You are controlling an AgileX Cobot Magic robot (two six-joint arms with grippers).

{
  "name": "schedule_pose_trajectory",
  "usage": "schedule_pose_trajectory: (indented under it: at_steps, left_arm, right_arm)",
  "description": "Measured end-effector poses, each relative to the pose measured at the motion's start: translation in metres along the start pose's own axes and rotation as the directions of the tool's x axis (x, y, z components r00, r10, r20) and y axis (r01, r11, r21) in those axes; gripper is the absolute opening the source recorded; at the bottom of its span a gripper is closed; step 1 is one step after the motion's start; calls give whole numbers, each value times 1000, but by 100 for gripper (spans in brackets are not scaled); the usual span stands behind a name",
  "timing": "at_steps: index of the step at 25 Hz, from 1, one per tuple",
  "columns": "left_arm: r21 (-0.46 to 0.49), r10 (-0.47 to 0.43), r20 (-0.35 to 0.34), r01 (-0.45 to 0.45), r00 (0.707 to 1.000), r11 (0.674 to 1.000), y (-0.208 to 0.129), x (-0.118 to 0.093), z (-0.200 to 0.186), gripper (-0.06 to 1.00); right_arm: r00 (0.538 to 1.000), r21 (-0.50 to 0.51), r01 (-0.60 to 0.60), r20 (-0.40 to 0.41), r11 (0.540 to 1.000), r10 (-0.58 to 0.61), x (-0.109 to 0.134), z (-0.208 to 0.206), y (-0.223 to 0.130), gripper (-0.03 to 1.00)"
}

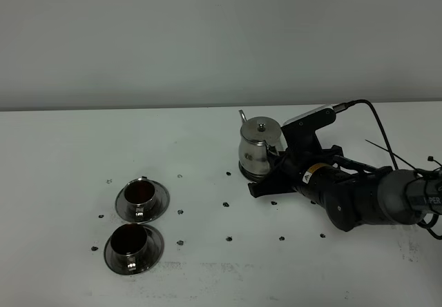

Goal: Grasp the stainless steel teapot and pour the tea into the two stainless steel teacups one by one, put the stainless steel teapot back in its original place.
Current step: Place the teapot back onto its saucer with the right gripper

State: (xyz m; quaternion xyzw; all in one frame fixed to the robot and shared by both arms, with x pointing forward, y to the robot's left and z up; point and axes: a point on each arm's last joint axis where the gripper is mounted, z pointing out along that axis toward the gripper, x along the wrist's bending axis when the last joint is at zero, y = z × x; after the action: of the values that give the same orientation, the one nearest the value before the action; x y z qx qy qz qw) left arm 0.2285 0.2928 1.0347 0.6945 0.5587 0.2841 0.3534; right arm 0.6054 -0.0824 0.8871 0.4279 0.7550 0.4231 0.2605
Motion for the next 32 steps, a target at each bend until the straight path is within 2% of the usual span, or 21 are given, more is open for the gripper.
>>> schedule_pose_trajectory:
  at_steps: [19, 32]
  left_arm:
    - [0, 0, 0, 0, 1000, 1000, 0, 0, 0, 66]
    - [0, 0, 0, 0, 1000, 1000, 0, 0, 0, 66]
  right_arm:
    - [1000, 2, -1, 0, 1000, 1, 0, 2, -3, 6]
    - [1000, -16, -2, 2, 1000, 2, 0, 2, 0, 16]
